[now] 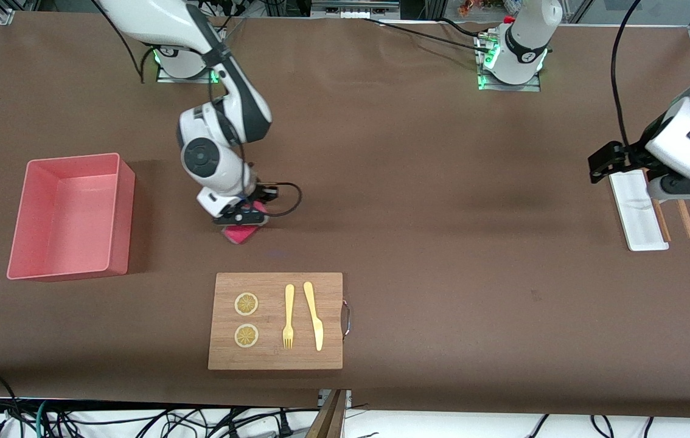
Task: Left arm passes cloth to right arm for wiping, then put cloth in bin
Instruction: 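Wipe the cloth across the table with the right gripper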
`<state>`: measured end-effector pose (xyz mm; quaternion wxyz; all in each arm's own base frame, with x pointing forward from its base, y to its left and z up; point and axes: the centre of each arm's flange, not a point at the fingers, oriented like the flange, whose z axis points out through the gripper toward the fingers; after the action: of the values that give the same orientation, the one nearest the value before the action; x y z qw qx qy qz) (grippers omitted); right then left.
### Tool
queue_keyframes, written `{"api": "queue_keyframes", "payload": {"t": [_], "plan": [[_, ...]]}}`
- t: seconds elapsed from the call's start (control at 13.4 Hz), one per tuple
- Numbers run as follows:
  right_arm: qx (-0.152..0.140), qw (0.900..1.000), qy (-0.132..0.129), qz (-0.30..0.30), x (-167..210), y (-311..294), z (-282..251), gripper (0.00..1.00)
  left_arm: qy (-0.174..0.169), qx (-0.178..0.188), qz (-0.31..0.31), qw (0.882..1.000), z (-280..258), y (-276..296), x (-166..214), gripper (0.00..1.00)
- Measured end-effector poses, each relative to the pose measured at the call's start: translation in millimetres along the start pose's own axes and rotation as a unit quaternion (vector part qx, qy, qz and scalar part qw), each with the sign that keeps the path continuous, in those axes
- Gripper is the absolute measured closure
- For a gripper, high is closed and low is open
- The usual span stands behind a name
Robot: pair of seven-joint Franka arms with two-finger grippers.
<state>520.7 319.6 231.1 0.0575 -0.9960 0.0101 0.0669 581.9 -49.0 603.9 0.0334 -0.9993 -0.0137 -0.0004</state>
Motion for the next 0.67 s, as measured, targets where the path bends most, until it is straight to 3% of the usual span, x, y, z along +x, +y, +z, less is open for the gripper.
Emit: {"api": "queue_keyframes", "payload": {"t": [0.37,0.52,0.67], "plan": [[0.051,0.995,-0.007,0.083,-26,-100,-17,0.98,-0.009,0.011,0.013,1.000,7,11,-45,0.00],[0.055,0.993,-0.025,0.105,-29,-122,-40,0.98,-0.008,0.011,0.015,1.000,6,13,-46,0.00],[0.053,0.990,-0.043,0.122,-13,-107,-63,0.98,-0.007,0.009,0.016,1.000,6,14,-46,0.00]]}}
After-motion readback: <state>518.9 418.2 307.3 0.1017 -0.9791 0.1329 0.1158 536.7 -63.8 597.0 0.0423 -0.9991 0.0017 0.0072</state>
